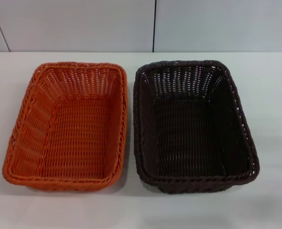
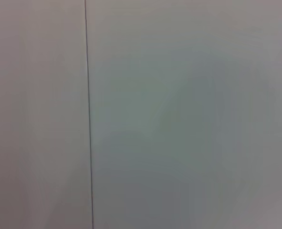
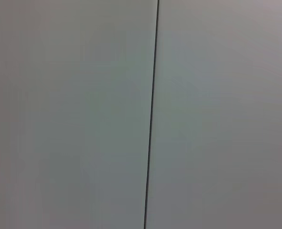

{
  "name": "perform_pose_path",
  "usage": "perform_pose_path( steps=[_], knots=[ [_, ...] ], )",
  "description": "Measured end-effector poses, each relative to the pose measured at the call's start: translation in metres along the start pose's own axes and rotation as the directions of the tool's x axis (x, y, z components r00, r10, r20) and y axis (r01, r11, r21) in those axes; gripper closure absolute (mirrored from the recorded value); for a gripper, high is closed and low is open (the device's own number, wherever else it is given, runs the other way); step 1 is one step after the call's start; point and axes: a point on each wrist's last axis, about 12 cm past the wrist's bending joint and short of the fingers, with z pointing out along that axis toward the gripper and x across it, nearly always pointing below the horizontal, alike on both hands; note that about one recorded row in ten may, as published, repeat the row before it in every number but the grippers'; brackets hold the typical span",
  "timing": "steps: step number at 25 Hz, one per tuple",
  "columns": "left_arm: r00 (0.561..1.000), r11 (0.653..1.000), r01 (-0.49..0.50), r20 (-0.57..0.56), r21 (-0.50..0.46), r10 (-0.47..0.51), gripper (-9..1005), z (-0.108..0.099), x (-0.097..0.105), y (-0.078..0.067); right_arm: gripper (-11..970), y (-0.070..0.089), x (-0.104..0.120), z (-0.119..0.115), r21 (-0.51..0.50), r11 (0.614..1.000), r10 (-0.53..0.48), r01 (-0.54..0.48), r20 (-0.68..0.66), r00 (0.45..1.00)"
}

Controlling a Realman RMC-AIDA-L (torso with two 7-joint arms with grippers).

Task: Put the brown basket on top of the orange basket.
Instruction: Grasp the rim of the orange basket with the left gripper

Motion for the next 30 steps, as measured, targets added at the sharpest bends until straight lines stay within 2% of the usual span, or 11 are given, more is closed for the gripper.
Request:
perform_pose_path(
  steps=[11, 14, 16, 17, 20, 22, 23, 25, 28, 29, 30],
  knots=[
    [1.000, 1.000, -0.003, 0.001, 0.020, 0.003, 206, 0.001, -0.001, -0.003, 324, 0.001, 0.001, -0.001, -0.005, 1.000, 0.000, 0.000, -0.004, 1.000],
    [0.998, 0.990, -0.064, -0.020, 0.123, 0.067, 208, 0.015, -0.004, -0.019, 325, 0.001, 0.001, -0.001, -0.005, 1.000, 0.000, 0.000, -0.004, 1.000],
    [0.998, 0.990, -0.064, -0.020, 0.123, 0.067, 209, 0.015, -0.004, -0.019, 325, 0.001, 0.000, -0.001, -0.005, 1.000, 0.000, 0.000, -0.004, 1.000],
    [0.991, 0.973, -0.065, -0.099, 0.223, 0.089, 210, 0.037, -0.014, -0.028, 325, 0.001, 0.000, 0.000, -0.007, 1.000, 0.002, -0.002, -0.003, 1.000],
    [0.980, 0.953, -0.035, -0.175, 0.300, 0.091, 212, 0.050, -0.034, -0.040, 325, 0.001, 0.000, 0.001, -0.007, 1.000, 0.002, -0.002, -0.003, 1.000],
    [0.980, 0.953, -0.035, -0.175, 0.300, 0.091, 211, 0.050, -0.034, -0.040, 326, 0.002, 0.001, 0.002, -0.011, 1.000, 0.004, -0.005, -0.006, 1.000],
    [0.969, 0.945, -0.014, -0.228, 0.326, 0.093, 211, 0.060, -0.057, -0.045, 326, 0.002, 0.001, 0.002, -0.011, 1.000, 0.004, -0.005, -0.006, 1.000],
    [0.943, 0.939, 0.009, -0.316, 0.345, 0.108, 211, 0.067, -0.088, -0.050, 326, 0.003, 0.001, 0.002, -0.014, 1.000, 0.005, -0.005, -0.009, 1.000],
    [0.928, 0.935, 0.016, -0.354, 0.353, 0.118, 211, 0.069, -0.100, -0.052, 326, 0.001, 0.002, 0.002, -0.002, 1.000, 0.005, -0.005, -0.021, 1.000],
    [0.869, 0.911, 0.014, -0.457, 0.412, 0.193, 212, 0.068, -0.133, -0.063, 326, 0.001, 0.003, 0.002, 0.000, 1.000, 0.006, -0.006, -0.025, 1.000],
    [0.851, 0.899, 0.008, -0.475, 0.438, 0.224, 212, 0.066, -0.142, -0.068, 327, 0.001, 0.003, 0.002, 0.001, 1.000, 0.008, -0.008, -0.029, 1.000]
  ],
)
